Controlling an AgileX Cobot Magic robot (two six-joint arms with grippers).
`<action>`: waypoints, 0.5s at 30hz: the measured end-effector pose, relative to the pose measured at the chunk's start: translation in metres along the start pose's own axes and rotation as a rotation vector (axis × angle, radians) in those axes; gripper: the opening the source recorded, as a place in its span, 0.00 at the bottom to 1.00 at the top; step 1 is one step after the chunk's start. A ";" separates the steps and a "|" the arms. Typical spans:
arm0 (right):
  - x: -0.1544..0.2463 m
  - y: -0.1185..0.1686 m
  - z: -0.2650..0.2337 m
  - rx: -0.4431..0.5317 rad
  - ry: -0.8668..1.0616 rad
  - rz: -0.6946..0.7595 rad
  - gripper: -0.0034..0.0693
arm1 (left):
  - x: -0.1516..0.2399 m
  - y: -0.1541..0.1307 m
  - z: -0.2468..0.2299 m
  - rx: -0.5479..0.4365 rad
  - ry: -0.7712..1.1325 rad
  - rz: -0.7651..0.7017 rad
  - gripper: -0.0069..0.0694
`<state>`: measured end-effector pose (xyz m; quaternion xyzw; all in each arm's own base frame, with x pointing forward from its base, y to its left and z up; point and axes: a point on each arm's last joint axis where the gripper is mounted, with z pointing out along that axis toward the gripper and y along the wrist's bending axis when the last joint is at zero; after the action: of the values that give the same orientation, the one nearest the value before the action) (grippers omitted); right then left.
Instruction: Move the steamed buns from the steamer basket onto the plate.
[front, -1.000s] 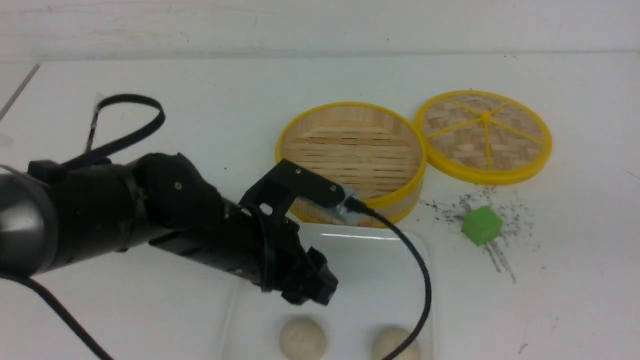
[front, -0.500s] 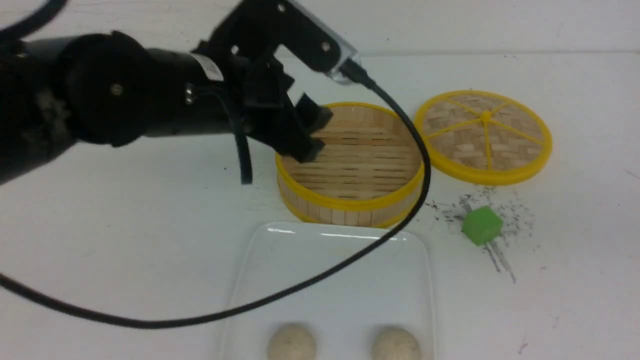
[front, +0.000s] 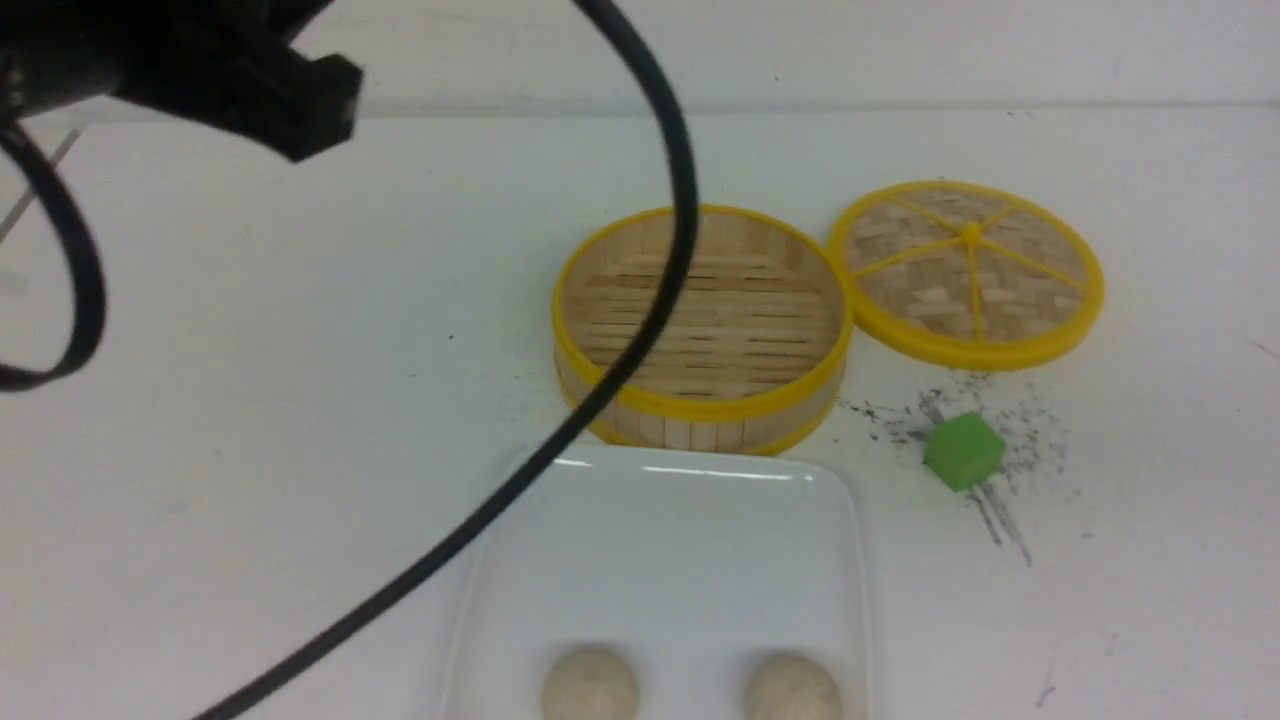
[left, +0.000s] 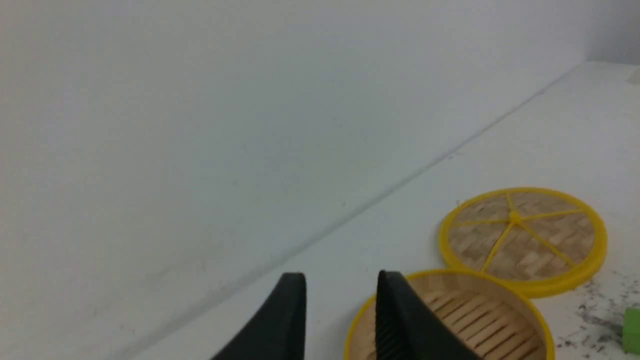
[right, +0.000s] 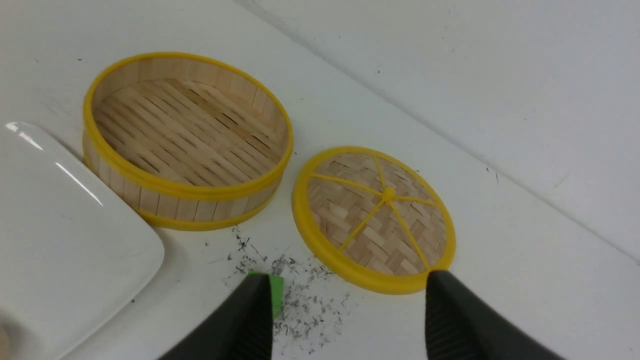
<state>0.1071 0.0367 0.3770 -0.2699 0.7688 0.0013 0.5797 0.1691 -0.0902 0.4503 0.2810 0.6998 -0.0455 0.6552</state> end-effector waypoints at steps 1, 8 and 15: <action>0.000 0.000 0.000 -0.002 -0.001 0.003 0.62 | 0.002 0.003 -0.002 -0.021 0.021 -0.031 0.39; -0.002 0.002 0.000 -0.025 -0.016 0.042 0.62 | 0.045 0.039 -0.028 -0.400 0.313 -0.134 0.39; -0.005 0.002 0.000 -0.022 -0.051 0.060 0.62 | 0.086 0.018 -0.022 -0.318 0.290 -0.196 0.39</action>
<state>0.1071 0.0401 0.3807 -0.2529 0.7614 0.0341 0.5959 0.1585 -0.0370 0.3779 0.1083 0.8089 0.0428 0.5764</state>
